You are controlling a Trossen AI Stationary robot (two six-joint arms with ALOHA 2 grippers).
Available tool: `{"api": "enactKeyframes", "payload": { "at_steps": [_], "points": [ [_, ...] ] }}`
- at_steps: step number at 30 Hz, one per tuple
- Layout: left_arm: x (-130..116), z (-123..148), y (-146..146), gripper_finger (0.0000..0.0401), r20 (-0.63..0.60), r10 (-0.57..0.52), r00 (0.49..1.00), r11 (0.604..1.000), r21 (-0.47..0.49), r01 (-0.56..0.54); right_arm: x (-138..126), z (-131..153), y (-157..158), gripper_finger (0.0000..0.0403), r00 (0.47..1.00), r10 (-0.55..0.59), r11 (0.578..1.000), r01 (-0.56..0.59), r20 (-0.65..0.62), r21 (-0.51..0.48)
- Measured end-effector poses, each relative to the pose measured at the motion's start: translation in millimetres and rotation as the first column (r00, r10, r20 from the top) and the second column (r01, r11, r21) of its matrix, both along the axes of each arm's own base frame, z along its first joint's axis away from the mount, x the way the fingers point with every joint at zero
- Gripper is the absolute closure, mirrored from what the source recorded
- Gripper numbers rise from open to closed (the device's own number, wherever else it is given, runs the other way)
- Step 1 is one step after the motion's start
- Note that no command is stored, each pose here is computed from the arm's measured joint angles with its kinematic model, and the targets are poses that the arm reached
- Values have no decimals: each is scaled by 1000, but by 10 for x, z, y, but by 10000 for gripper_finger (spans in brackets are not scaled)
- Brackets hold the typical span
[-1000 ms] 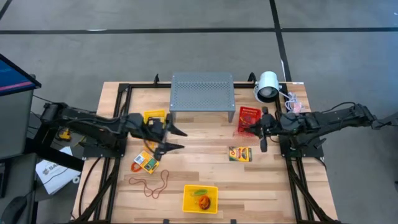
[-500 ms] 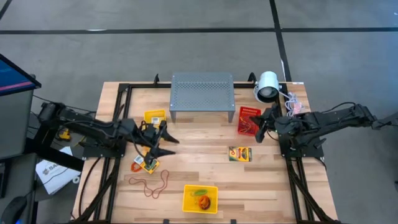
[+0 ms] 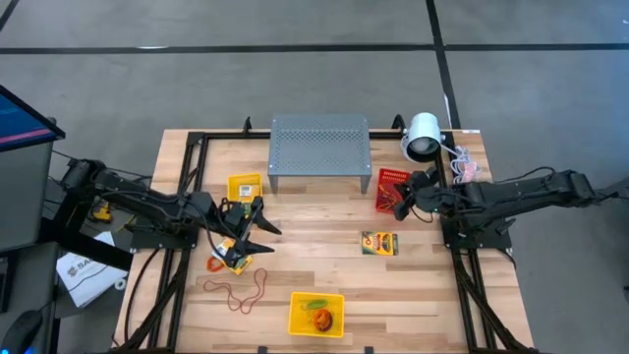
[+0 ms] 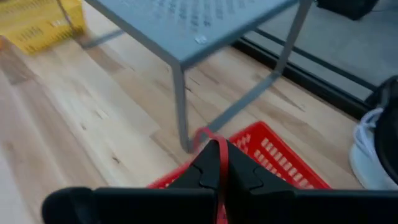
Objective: Pick & Place Office Desk Supplies
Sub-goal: Put the red rubber band into the red bin
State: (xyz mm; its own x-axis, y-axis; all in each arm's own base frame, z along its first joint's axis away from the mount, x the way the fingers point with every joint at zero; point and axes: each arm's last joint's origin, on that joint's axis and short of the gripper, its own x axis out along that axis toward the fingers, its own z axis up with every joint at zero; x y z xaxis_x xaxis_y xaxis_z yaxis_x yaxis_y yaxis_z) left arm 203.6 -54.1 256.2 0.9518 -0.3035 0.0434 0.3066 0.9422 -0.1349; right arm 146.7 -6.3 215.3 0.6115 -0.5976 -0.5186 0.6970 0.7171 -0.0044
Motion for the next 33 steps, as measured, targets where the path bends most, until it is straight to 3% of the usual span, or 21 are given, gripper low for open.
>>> {"api": "enactKeyframes", "payload": {
  "at_steps": [18, 27, 33],
  "points": [
    [0, -2, 1, 183, -3, 1, 1000, 1000, 0, -1, 292, -597, -175, 403, 943, -43, 986, 92, -329, 136],
    [0, -5, 1, 183, -5, 1, 1000, 1000, 0, -1, 360, -717, -254, 397, 933, -10, 969, 97, -359, 226],
    [1, -7, 1, 183, -7, 1, 1000, 1000, 1, -1, 347, -655, -253, 363, 945, 8, 970, 72, -327, 232]
  ]
}}
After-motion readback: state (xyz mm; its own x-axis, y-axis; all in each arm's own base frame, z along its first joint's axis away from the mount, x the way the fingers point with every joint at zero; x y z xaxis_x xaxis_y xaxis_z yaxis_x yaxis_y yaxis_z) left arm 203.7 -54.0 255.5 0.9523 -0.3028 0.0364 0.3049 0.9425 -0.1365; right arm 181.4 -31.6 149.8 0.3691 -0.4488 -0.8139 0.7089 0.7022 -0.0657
